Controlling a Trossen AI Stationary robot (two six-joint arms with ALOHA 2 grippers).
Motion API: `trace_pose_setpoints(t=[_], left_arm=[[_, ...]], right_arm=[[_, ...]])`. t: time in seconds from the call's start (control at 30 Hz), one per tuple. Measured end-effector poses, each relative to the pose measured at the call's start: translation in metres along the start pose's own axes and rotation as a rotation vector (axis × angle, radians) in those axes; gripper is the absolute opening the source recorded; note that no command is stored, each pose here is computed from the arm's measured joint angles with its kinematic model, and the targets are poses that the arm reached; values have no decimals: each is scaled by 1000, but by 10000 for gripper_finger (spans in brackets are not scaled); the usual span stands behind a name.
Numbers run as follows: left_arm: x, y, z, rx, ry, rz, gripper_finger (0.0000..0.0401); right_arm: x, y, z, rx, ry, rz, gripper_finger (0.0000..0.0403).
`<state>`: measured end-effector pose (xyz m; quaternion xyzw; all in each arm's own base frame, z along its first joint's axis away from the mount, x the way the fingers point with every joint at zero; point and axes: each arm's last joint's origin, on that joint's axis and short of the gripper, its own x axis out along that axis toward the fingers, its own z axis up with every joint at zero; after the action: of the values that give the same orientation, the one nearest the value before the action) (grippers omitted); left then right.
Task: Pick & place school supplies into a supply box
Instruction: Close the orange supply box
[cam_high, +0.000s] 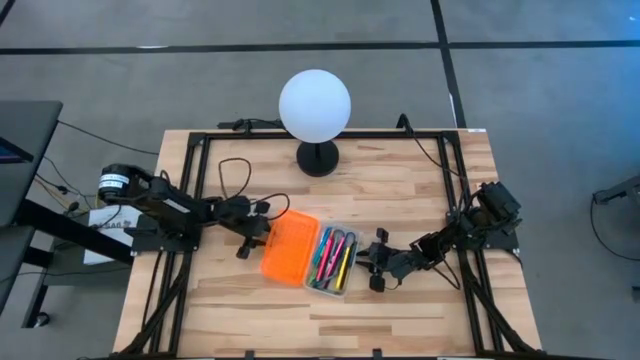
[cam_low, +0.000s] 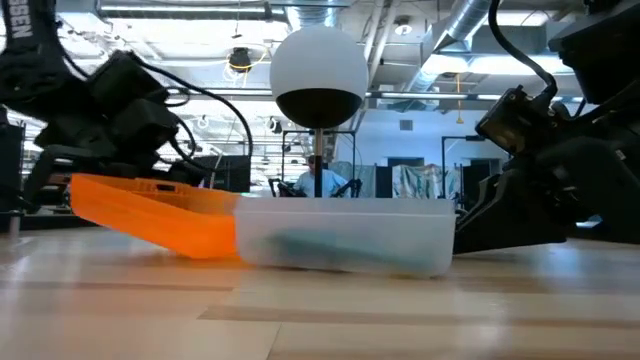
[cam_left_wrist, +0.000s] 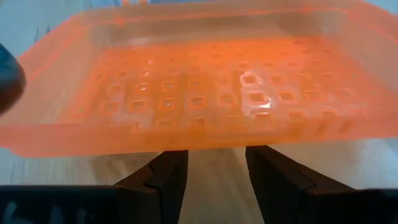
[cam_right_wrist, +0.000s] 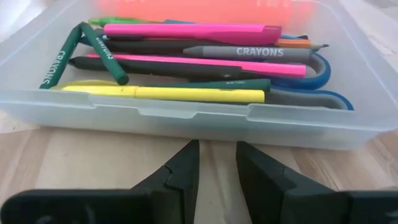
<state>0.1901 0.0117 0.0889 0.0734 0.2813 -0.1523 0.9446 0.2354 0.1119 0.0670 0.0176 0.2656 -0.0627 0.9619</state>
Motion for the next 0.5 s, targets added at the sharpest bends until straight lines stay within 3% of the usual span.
trace_pose_setpoints(t=[0.5], left_arm=[[1, -28, 15, 92, -154, 48, 158]], right_arm=[[4, -4, 8, -7, -49, -3, 101]])
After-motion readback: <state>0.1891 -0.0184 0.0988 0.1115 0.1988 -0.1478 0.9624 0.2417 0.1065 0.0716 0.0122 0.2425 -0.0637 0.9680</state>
